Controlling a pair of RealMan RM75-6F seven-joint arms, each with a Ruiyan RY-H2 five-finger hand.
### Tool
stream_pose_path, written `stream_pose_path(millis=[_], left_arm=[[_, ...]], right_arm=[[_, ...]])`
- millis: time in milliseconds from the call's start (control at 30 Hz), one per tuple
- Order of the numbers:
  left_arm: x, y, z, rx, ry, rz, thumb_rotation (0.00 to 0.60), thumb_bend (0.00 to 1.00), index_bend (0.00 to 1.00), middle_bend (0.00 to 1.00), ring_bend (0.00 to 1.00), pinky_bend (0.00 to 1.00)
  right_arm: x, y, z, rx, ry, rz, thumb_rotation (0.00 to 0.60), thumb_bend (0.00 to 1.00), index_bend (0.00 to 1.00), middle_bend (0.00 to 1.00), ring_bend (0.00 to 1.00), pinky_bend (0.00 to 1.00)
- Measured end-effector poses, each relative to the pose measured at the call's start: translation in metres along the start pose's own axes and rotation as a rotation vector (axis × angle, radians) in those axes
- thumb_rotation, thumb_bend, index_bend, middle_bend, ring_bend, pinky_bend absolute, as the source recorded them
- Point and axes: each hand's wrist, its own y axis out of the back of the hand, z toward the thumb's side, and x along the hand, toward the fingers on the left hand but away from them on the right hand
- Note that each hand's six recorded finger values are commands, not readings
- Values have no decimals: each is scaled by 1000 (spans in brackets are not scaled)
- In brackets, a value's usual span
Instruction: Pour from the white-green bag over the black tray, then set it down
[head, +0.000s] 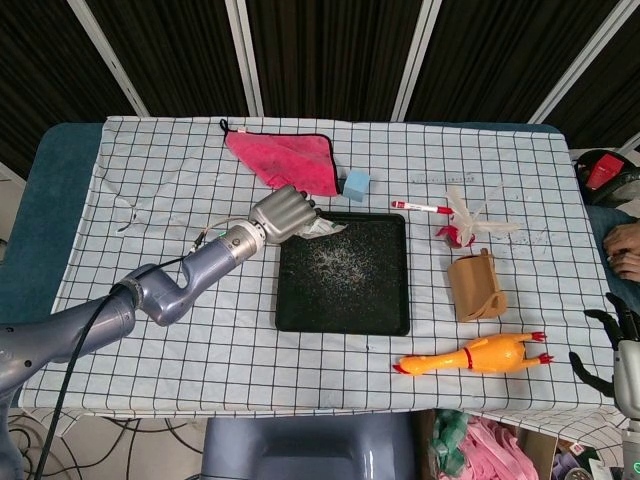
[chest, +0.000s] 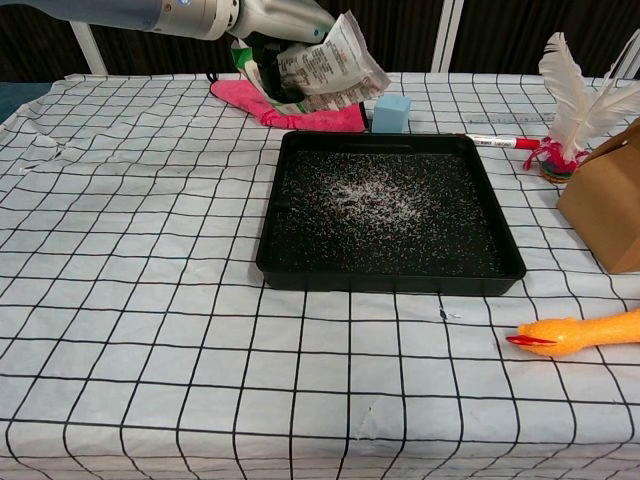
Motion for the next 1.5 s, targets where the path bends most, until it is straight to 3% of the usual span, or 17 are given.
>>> stream_pose_path(millis=[633,1067,1500], left_arm=[[15,3,13,250,-3,-40,600,660,442,451,321,493],[17,4,17,281,5,-46,600,660,458,448,321,486],[16,2,16,326,11,-97,600,659,432,424,316,464]], right_arm=[[-1,0,-2,-8,-7,3,600,219,291,85,145,318],[-1,0,-2,-8,-9,3,600,219,291,85,144,318],[-1,0,-2,-9,-10,2,600,218,291,85,145,318]])
